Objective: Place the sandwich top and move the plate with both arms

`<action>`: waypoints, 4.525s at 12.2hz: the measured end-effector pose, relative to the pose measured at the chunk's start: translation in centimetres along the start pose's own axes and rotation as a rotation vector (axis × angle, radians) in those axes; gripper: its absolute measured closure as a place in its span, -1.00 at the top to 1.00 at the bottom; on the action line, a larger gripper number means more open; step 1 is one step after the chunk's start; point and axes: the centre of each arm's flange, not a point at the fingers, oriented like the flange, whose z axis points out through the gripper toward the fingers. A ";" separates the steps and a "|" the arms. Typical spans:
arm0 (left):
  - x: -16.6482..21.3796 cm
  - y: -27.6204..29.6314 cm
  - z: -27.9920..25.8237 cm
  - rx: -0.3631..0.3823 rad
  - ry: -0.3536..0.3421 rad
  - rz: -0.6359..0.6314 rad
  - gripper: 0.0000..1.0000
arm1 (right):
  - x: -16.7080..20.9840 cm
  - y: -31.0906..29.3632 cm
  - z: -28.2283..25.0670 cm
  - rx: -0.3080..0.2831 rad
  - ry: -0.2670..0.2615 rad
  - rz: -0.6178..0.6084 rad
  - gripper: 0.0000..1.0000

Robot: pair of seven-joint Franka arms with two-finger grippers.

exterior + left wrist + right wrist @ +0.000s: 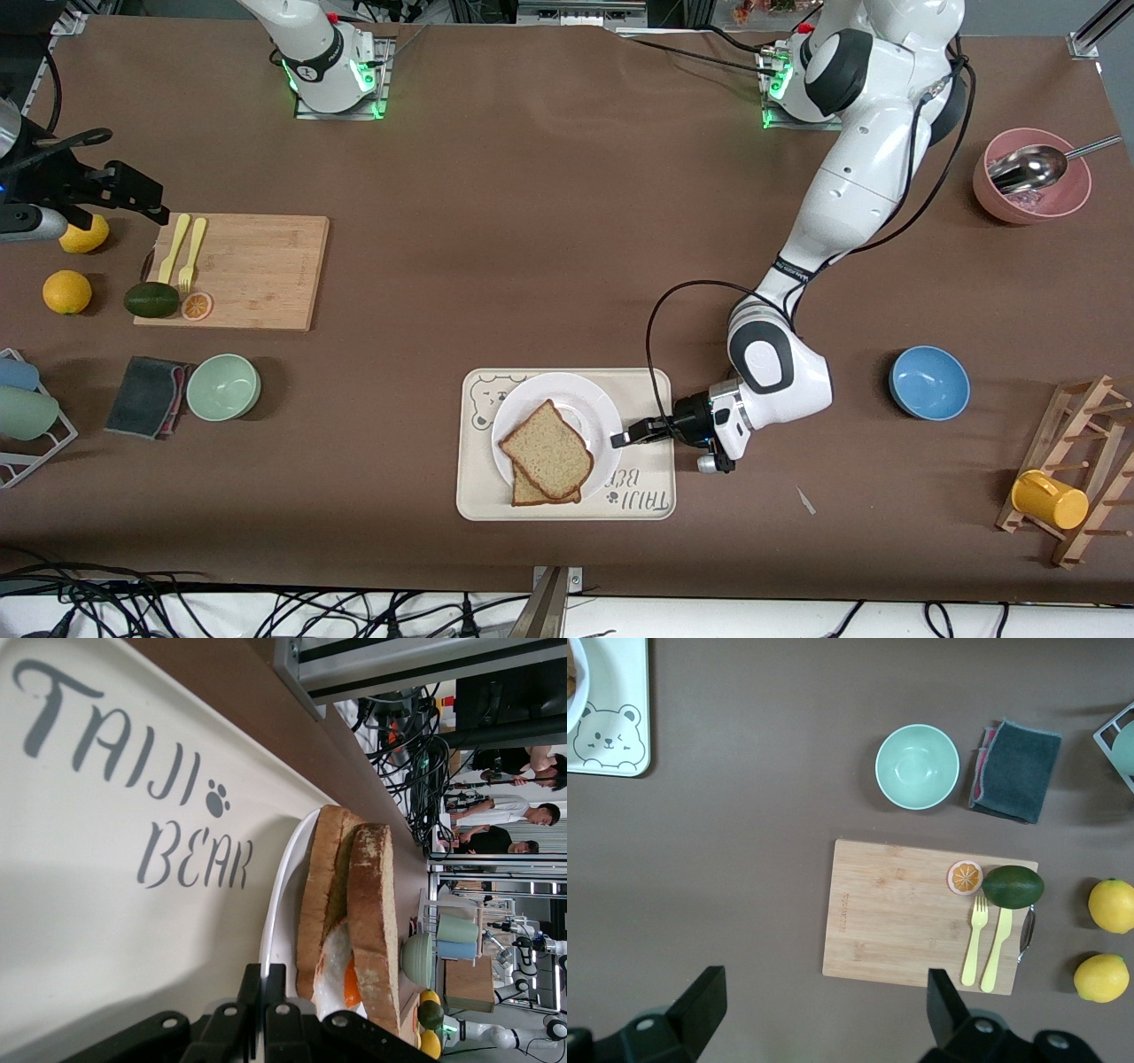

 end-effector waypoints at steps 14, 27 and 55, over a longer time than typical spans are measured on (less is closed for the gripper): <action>4.9 6.2 -8.0 0.006 0.020 0.116 1.00 | 0.0 0.0 0.0 0.000 0.000 0.000 1.00; 3.0 20.9 -36.3 0.961 -0.399 0.221 1.00 | 0.0 0.0 0.0 0.000 0.002 -0.001 1.00; -7.1 30.7 -49.3 1.083 -0.257 0.148 1.00 | 0.1 0.0 0.0 0.000 0.003 -0.001 1.00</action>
